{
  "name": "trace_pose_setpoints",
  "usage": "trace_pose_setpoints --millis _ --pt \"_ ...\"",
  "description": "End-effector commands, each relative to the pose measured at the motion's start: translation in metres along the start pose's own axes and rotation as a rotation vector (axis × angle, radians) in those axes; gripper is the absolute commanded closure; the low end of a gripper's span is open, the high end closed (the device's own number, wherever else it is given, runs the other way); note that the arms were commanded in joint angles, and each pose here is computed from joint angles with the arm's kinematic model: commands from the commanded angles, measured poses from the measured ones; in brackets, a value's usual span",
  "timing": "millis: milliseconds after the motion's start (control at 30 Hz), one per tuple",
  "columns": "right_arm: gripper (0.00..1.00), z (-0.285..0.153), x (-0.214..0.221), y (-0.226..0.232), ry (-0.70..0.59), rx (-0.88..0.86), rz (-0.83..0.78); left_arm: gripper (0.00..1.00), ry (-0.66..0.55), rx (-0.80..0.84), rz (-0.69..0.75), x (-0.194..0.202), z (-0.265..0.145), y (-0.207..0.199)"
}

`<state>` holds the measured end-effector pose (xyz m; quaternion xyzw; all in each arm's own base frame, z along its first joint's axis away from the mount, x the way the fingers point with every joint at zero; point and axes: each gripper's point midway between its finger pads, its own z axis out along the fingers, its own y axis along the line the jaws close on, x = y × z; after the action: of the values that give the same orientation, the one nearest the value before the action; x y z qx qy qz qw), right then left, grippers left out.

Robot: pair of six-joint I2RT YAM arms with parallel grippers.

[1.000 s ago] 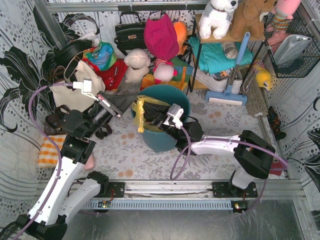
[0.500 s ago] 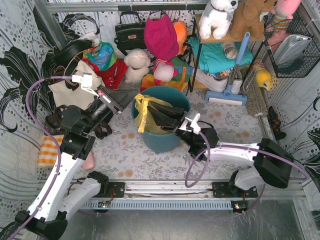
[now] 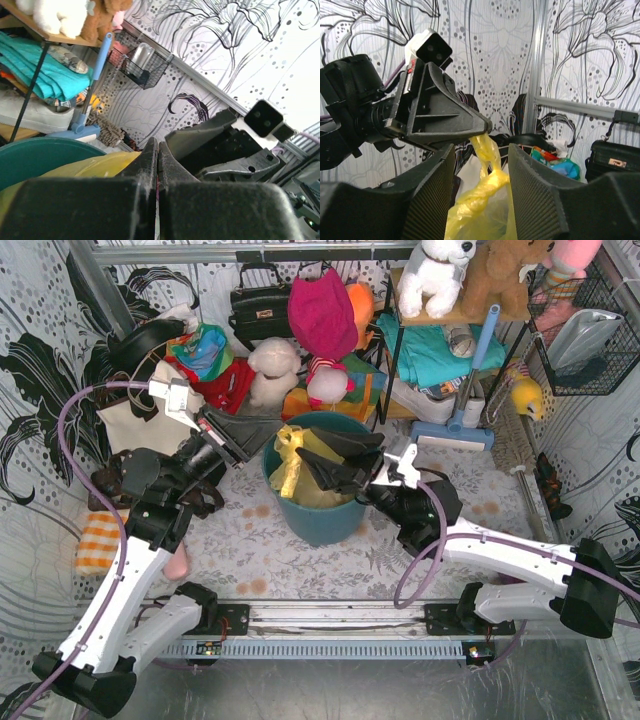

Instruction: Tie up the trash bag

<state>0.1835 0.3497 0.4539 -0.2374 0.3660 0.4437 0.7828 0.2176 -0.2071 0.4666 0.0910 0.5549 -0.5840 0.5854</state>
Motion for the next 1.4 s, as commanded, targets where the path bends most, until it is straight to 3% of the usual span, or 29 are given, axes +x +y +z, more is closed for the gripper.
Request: trace_pose_setpoints --millis 0,433,567,733,767,900,967,1067,1367 --pt "0.52 0.015 0.012 -0.001 0.124 0.018 0.031 1.00 -0.004 0.169 0.070 -0.013 -0.001 -0.042" --pt "0.44 0.026 0.042 -0.017 0.249 0.078 -0.077 1.00 0.013 0.189 0.077 -0.012 0.000 -0.045" --pt "0.57 0.026 0.045 -0.021 0.255 0.094 -0.108 1.00 0.010 0.186 0.080 -0.012 -0.001 -0.045" --pt "0.86 0.027 0.035 -0.023 0.210 0.102 -0.112 1.00 0.010 0.183 0.081 -0.012 -0.001 -0.045" --pt "0.91 0.027 0.033 -0.023 0.201 0.102 -0.113 0.97 0.011 0.179 0.081 -0.012 -0.001 -0.044" --pt "1.00 0.029 0.027 -0.022 0.176 0.100 -0.104 0.52 0.007 0.130 0.086 -0.011 -0.001 -0.034" --pt "1.00 0.029 0.026 -0.022 0.171 0.101 -0.100 0.39 0.008 0.101 0.090 -0.008 -0.003 -0.028" --pt "1.00 0.030 0.025 -0.021 0.164 0.098 -0.092 0.29 0.020 0.078 0.090 0.000 -0.006 -0.019" --pt "1.00 0.031 0.023 -0.016 0.156 0.079 -0.071 0.23 0.004 0.015 0.083 0.012 -0.007 0.007"
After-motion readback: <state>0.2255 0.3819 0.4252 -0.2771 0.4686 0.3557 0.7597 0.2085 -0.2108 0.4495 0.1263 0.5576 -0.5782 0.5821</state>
